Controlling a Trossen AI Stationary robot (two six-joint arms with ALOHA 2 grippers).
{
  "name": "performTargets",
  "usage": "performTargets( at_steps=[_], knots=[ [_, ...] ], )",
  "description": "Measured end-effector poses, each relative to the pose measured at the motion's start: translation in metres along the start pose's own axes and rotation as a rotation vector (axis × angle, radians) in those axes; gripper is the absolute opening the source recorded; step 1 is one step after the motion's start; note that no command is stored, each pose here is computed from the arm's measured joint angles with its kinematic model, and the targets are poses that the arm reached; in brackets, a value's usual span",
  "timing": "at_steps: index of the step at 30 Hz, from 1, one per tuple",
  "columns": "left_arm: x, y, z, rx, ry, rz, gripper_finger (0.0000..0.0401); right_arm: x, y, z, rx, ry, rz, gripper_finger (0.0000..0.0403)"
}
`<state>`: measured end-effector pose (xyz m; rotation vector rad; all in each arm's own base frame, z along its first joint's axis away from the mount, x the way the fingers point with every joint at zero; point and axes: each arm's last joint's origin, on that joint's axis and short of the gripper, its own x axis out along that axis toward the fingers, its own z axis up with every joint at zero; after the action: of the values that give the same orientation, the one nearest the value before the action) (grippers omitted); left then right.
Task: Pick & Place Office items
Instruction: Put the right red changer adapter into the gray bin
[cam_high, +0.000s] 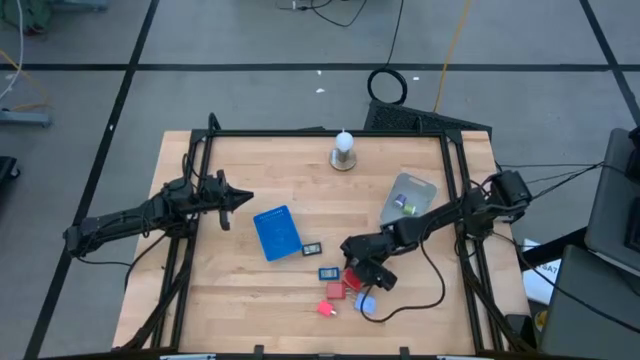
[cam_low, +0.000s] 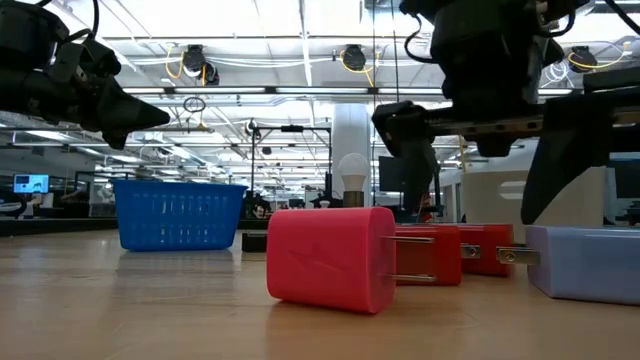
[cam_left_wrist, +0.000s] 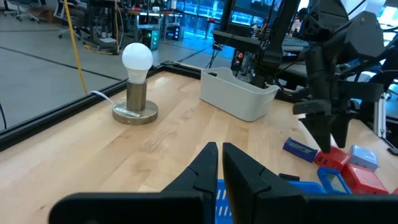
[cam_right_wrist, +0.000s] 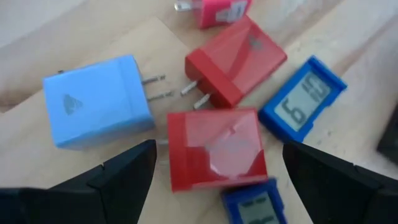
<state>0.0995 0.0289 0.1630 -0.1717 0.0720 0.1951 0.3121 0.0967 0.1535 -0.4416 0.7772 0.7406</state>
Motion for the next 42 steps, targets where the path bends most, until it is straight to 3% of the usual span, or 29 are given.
performTargets(
  at_steps=[11,31,35,40,42],
  knots=[
    [0.000,0.000,0.000,0.000,0.000,0.001,0.0024,0.017,-0.007,-0.014,0.031,0.029,0.034,0.0340],
    [0.000,0.000,0.000,0.000,0.000,0.000,0.0024,0.020,-0.001,-0.007,-0.004,-0.011,0.031,0.0335],
    [0.000,0.000,0.000,0.000,0.000,0.000,0.0024,0.020,0.000,-0.006,0.023,-0.028,0.075,0.0308],
    [0.000,0.000,0.000,0.000,0.000,0.000,0.0024,0.020,0.004,-0.005,0.086,-0.050,0.130,0.0244],
    [0.000,0.000,0.000,0.000,0.000,0.000,0.0024,0.021,0.006,-0.003,0.081,-0.050,0.135,0.0243]
  ],
)
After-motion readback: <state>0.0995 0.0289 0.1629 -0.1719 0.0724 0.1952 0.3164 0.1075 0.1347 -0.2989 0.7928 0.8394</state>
